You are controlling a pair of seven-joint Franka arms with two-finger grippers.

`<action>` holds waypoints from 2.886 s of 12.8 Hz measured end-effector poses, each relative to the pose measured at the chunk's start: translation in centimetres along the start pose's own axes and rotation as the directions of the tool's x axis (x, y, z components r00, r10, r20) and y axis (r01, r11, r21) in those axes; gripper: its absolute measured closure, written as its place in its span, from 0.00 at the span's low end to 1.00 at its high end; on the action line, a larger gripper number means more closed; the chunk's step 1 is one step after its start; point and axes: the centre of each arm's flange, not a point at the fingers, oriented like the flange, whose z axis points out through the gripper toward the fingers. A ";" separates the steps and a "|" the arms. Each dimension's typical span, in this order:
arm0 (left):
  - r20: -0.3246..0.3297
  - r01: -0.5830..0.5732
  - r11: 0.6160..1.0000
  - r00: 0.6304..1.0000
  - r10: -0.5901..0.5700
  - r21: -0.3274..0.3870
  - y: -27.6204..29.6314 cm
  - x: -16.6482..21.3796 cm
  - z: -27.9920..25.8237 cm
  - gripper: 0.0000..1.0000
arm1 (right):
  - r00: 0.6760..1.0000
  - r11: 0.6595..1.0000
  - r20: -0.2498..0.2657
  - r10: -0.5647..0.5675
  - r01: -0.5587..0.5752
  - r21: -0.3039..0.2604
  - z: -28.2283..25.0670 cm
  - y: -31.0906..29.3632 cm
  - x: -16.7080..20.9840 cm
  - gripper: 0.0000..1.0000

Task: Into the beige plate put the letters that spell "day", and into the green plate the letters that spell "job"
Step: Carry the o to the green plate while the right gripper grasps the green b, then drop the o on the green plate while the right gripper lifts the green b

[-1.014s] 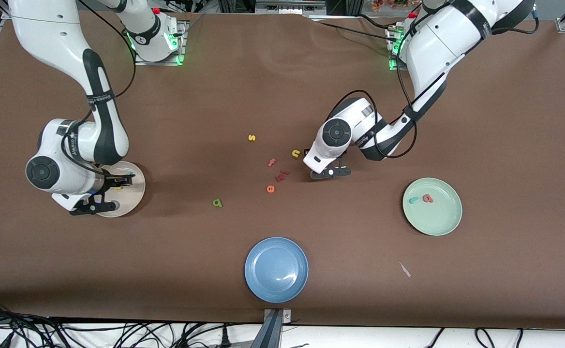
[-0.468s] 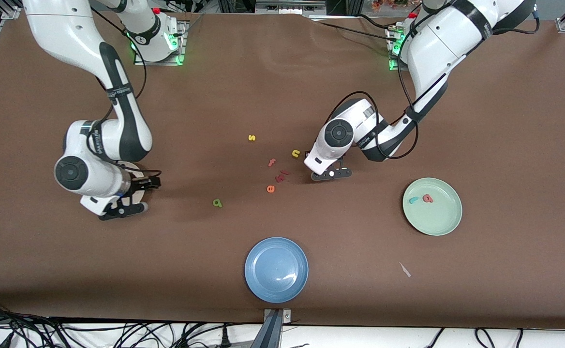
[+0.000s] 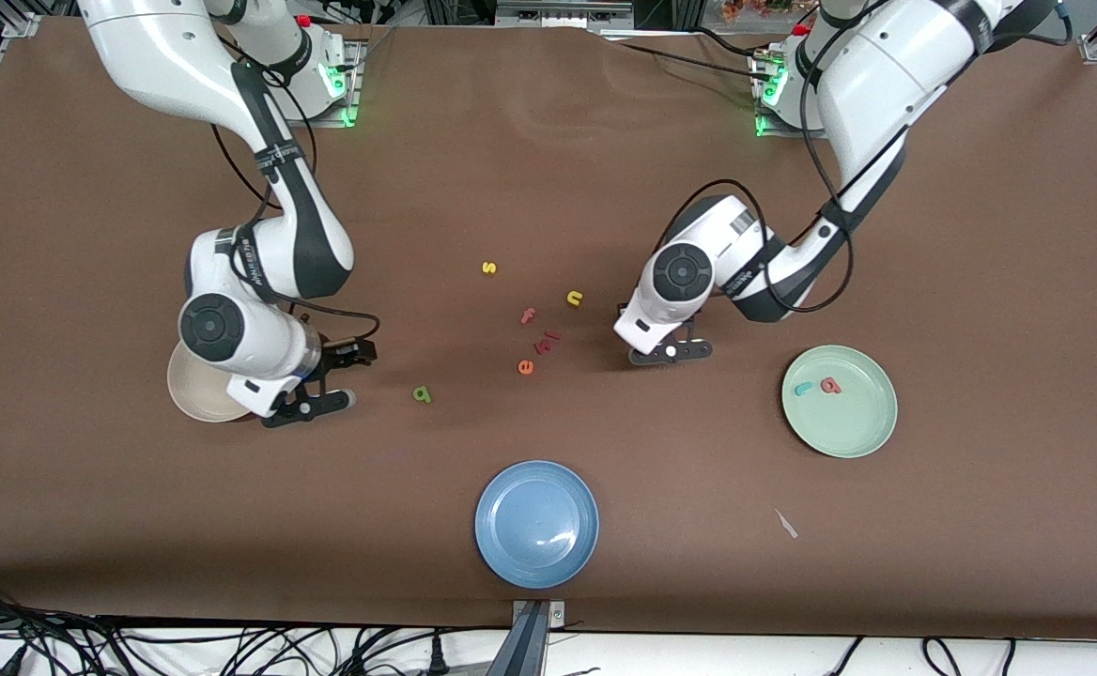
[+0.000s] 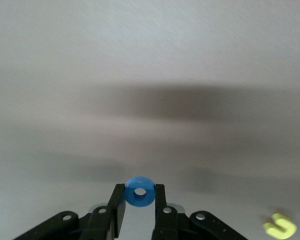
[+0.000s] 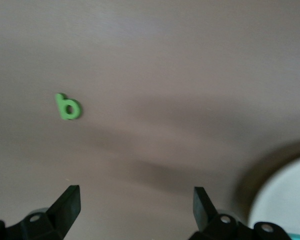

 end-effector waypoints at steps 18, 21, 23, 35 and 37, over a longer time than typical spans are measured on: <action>-0.045 -0.431 0.896 0.898 0.437 0.102 -25.6 14.9 1.8 0.72 | 0.981 0.985 -0.105 -0.165 0.170 0.036 8.2 -8.3 4.6 0.10; -0.059 -0.435 0.894 0.895 0.443 0.107 -25.8 15.8 2.9 0.67 | 0.970 0.976 -0.106 -0.217 0.219 0.012 8.7 -8.3 4.6 0.25; -0.069 -0.432 0.895 0.895 0.441 0.110 -25.9 16.0 2.4 0.45 | 0.967 0.973 -0.105 -0.231 0.232 -0.005 8.6 -8.3 4.6 0.33; -0.136 -0.278 0.958 0.949 0.284 0.064 -28.1 8.4 -26.6 0.00 | 0.949 0.953 -0.096 -0.300 0.294 -0.070 8.5 -9.4 4.6 0.74; -0.130 -0.251 0.967 0.958 0.254 0.034 -29.4 6.8 -30.4 0.00 | 0.949 0.953 -0.096 -0.301 0.295 -0.070 8.5 -9.4 4.6 0.74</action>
